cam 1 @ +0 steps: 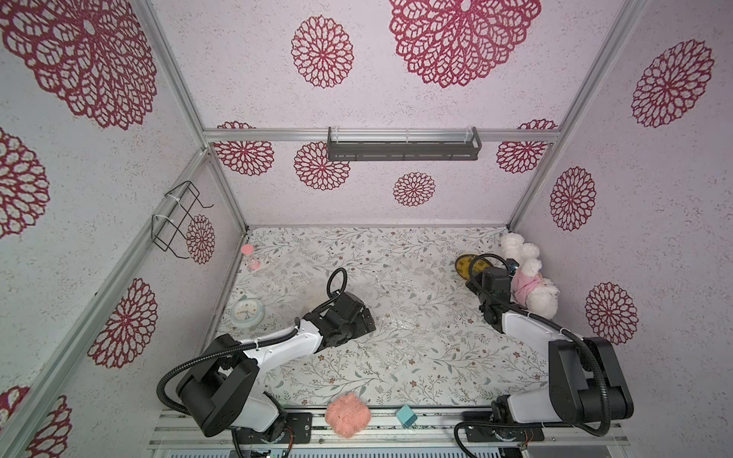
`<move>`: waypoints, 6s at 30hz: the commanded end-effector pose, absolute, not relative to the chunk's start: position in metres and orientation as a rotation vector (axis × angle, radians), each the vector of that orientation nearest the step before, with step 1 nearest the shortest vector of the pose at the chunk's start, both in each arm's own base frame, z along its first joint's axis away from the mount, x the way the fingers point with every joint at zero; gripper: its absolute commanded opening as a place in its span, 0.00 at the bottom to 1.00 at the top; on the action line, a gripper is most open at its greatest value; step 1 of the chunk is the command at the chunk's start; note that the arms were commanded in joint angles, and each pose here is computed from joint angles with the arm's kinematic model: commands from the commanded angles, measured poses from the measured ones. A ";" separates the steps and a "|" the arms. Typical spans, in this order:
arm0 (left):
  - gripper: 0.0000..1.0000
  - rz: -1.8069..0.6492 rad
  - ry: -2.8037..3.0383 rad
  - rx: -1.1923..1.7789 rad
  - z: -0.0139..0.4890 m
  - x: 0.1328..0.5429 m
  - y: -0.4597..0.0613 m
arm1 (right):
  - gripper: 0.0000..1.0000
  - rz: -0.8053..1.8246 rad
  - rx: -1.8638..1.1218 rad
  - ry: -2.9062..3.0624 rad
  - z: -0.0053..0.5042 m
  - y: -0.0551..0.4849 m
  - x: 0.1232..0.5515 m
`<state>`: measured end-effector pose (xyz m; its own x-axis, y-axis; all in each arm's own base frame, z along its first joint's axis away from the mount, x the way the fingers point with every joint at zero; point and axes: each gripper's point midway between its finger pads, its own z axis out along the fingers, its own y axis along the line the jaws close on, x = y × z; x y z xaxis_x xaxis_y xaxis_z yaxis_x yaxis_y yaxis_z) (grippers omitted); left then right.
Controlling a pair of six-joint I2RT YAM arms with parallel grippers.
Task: Unpack dinner plates from bubble wrap
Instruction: Place the plate on the plate, then pick up the bubble wrap from the center of the board, then place the bubble wrap at the center of the board, then move the bubble wrap to the center of the board.
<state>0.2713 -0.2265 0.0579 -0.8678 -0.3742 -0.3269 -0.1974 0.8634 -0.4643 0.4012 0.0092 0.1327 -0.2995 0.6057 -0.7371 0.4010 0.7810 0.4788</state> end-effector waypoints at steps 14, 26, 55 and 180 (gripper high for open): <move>0.80 -0.590 2.588 -0.422 0.053 0.295 -0.244 | 0.99 0.291 0.455 2.112 0.147 0.037 0.343; 0.17 -0.574 2.583 -0.365 0.059 0.308 -0.258 | 0.99 0.318 0.468 2.141 0.119 0.034 0.316; 0.00 -0.577 2.453 -0.254 0.224 0.332 -0.190 | 0.99 0.387 0.448 2.114 0.128 0.030 0.321; 0.97 -0.589 2.228 -0.586 0.206 0.303 -0.047 | 0.49 1.261 0.075 2.287 0.069 0.457 0.256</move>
